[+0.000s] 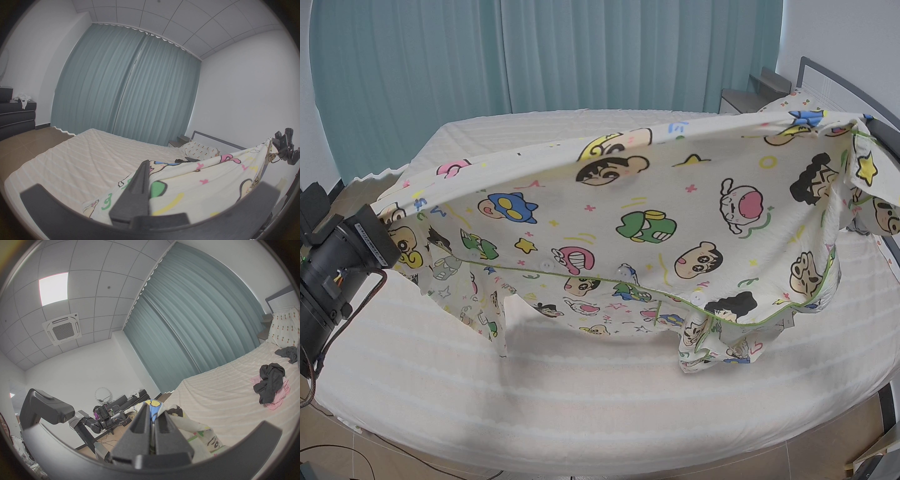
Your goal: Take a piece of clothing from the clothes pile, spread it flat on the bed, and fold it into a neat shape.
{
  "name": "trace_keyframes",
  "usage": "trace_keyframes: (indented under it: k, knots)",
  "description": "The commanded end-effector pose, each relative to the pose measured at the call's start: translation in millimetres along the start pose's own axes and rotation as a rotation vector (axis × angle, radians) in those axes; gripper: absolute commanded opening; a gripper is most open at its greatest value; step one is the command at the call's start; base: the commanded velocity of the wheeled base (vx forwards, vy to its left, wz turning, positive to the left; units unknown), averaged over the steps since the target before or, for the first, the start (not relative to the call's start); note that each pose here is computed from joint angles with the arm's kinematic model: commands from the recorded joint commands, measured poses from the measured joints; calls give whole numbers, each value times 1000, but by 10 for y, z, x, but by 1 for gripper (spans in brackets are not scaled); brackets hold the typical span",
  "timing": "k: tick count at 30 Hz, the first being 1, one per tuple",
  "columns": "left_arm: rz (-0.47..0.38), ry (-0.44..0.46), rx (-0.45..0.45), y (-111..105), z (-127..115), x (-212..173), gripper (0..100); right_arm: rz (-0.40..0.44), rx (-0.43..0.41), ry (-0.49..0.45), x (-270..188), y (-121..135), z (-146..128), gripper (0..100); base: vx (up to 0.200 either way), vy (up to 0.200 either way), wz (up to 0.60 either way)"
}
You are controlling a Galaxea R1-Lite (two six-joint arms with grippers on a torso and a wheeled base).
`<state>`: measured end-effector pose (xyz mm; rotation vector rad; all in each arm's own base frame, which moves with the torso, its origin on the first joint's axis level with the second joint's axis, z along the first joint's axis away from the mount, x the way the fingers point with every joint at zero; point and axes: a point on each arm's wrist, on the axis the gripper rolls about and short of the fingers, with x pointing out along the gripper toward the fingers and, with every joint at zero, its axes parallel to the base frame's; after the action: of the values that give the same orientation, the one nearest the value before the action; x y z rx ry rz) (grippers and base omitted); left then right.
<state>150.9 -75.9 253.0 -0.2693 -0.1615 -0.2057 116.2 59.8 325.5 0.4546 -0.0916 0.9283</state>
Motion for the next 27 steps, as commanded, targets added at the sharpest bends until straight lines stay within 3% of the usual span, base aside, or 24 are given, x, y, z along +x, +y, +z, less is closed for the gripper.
trace_keyframes:
  k: [1,14,20,24,27]
  knots:
    - [-1,-15,-5,7,34,-38,0,11,-12,-21,-67,61,35,0,-200,0,0]
    - [-3,-45,-15,55,125,-232,0,50,-27,-52,-213,188,101,0,0,0,0]
    - [16,104,33,167,19,-511,0,17,20,28,-266,167,10,0,0,0,0]
    - [33,278,79,228,-213,-576,0,-56,78,118,-160,-18,-152,0,0,0,0]
    - [31,330,91,243,-312,-568,0,-91,100,154,-71,-142,-230,0,0,0,0]
